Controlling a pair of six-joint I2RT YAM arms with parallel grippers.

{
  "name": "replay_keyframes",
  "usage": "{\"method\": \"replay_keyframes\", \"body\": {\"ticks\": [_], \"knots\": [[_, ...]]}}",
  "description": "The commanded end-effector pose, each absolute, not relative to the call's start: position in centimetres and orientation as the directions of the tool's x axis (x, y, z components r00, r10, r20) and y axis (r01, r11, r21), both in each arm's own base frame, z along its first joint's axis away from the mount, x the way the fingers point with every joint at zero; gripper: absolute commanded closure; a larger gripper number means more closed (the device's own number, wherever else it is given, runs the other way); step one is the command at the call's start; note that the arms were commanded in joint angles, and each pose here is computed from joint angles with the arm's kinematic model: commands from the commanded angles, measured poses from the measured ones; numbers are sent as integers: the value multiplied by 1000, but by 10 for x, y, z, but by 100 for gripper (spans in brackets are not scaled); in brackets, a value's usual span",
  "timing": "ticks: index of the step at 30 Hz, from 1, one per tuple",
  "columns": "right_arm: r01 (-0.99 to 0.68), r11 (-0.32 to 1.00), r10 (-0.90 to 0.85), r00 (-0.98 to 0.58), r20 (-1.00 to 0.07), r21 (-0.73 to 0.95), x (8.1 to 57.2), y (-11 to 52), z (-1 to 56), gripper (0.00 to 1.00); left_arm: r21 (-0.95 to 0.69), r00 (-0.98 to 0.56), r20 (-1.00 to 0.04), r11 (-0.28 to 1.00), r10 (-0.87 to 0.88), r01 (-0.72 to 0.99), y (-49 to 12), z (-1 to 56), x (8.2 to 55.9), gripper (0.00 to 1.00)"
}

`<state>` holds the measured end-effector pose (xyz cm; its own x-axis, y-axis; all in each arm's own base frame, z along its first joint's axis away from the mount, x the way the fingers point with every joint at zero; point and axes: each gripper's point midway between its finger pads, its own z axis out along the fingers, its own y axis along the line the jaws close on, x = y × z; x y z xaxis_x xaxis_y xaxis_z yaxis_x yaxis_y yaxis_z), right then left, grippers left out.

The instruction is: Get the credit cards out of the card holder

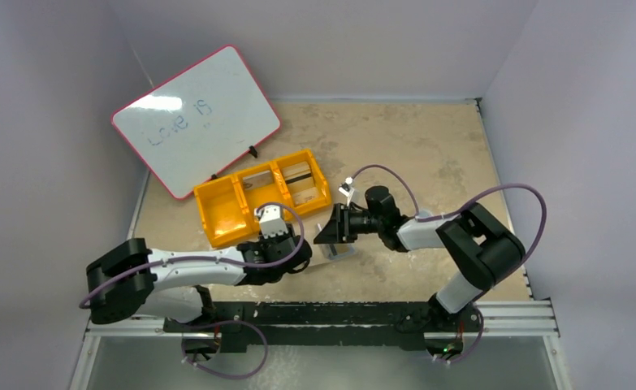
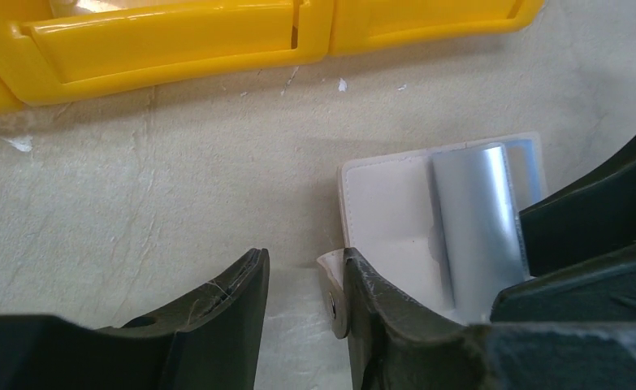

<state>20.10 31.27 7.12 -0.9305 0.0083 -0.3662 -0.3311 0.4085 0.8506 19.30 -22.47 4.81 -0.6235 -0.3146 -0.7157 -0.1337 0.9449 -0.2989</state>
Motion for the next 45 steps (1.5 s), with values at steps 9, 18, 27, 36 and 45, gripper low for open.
{"method": "replay_keyframes", "body": {"ticks": [9, 18, 27, 36, 45], "knots": [[-290, 374, -10, -951, -308, 881, 195, 319, 64, 41, -445, -481, -719, 864, -502, -236, -200, 70, 200, 67], [-239, 559, 6, -956, -292, 794, 209, 313, 39, 41, -480, -474, -717, 855, -511, -194, -210, 80, 204, 58], [-280, 691, -62, -941, -331, 667, 215, 319, 24, 47, -476, -476, -717, 856, -510, -199, -215, 81, 206, 59], [-297, 779, -26, -895, -446, 552, 214, 311, 19, 62, -568, -402, -666, 776, -629, -274, -201, 103, 218, 37], [-379, 693, -113, -897, -427, 613, 198, 326, 6, 58, -652, -512, -569, 733, -643, -196, -228, 103, 246, 36]]}}
